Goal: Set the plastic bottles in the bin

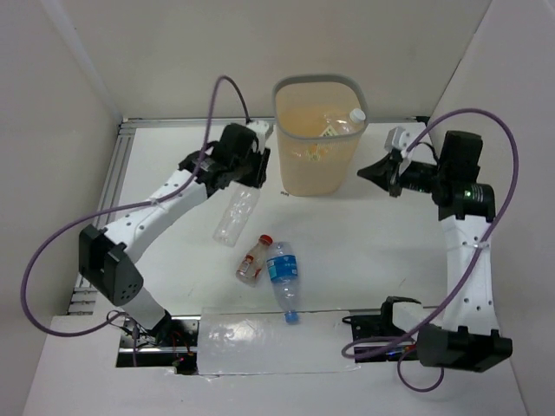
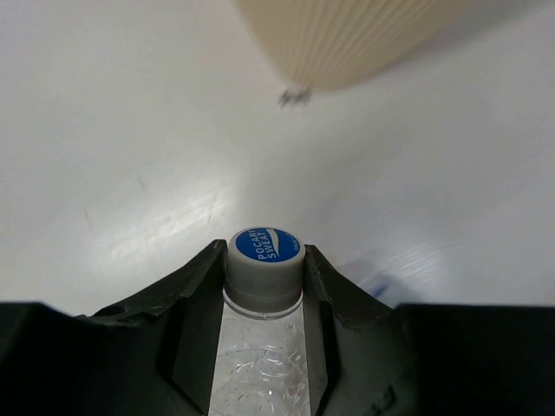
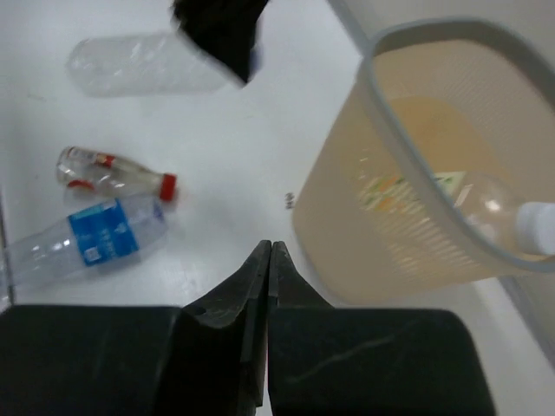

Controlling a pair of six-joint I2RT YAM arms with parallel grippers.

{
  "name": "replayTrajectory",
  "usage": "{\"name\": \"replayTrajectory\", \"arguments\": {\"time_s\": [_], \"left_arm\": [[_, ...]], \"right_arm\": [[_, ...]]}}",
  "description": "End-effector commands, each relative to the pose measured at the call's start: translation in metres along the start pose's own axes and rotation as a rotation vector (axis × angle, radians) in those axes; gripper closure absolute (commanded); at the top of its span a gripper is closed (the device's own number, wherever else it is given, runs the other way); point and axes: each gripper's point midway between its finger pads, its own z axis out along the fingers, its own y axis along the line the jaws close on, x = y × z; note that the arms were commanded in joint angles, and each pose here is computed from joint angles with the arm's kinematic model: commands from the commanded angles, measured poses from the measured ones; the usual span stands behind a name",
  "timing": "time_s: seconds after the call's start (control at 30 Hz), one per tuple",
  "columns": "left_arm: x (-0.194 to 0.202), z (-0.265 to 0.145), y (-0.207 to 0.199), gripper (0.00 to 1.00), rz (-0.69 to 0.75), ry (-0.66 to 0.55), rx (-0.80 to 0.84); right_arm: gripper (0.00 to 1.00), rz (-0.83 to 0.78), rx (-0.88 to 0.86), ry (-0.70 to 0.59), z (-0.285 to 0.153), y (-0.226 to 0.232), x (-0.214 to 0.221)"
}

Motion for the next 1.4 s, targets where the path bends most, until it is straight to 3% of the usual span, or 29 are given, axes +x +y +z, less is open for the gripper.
{"name": "replayTrajectory", "arguments": {"time_s": [0.0,0.07,0.17,0.2,0.23,0.37,0.4,0.5,0.57,0.7,0.8,0.9,0.97,1.07,1.2,1.27,1.37], "left_arm": [[-0.103,-0.091,-0.037,1.0,-0.029,-0.323,0.212],[-0.151,-0.131,-0.054,1.0,-0.027,-0.484,0.316],[-0.198,-0.178,-0.081,1.0,-0.022,-0.636,0.477],[-0.214,-0.192,-0.091,1.0,-0.027,-0.697,0.542],[-0.224,-0.192,-0.096,1.0,-0.037,-0.719,0.567],[-0.271,-0.222,-0.102,1.0,-0.124,-0.891,0.711],[-0.287,-0.234,-0.099,1.0,-0.138,-0.984,0.717],[-0.301,-0.216,-0.095,1.0,-0.24,-1.047,0.726],[-0.316,-0.23,-0.087,1.0,-0.293,-1.164,0.771],[-0.34,-0.232,-0.079,1.0,-0.41,-1.198,0.865],[-0.351,-0.203,-0.071,1.0,-0.481,-1.209,0.821],[-0.352,-0.176,-0.06,1.0,-0.608,-1.171,0.876],[-0.357,-0.18,-0.049,1.0,-0.652,-1.217,0.885],[-0.357,-0.145,-0.037,1.0,-0.714,-1.212,0.803],[-0.361,-0.115,-0.03,1.0,-0.697,-1.22,0.618],[-0.361,-0.096,-0.03,0.93,-0.657,-1.202,0.502],[-0.359,-0.074,-0.025,0.7,-0.586,-1.149,0.394]], "right_arm": [[1.0,-0.012,-0.044,0.114,0.004,0.033,0.046],[1.0,0.027,-0.075,0.161,0.009,0.05,0.066],[0.8,0.14,-0.087,0.253,0.018,0.065,0.106],[0.67,0.21,-0.105,0.283,0.024,0.075,0.118],[0.64,0.224,-0.098,0.303,0.026,0.076,0.123],[0.56,0.262,-0.112,0.378,0.033,0.086,0.144],[0.56,0.29,-0.12,0.391,0.033,0.091,0.152],[0.56,0.298,-0.116,0.381,0.036,0.093,0.152],[0.56,0.305,-0.12,0.386,0.035,0.098,0.158],[0.56,0.318,-0.114,0.392,0.031,0.104,0.164],[0.56,0.328,-0.107,0.397,0.027,0.109,0.17],[0.56,0.325,-0.094,0.394,0.025,0.106,0.169],[0.56,0.329,-0.084,0.395,0.023,0.104,0.17],[0.53,0.329,-0.084,0.395,0.023,0.104,0.17],[0.4,0.329,-0.084,0.395,0.023,0.104,0.17],[0.33,0.336,-0.1,0.384,0.026,0.108,0.167],[0.28,0.342,-0.144,0.384,0.032,0.116,0.167]]}}
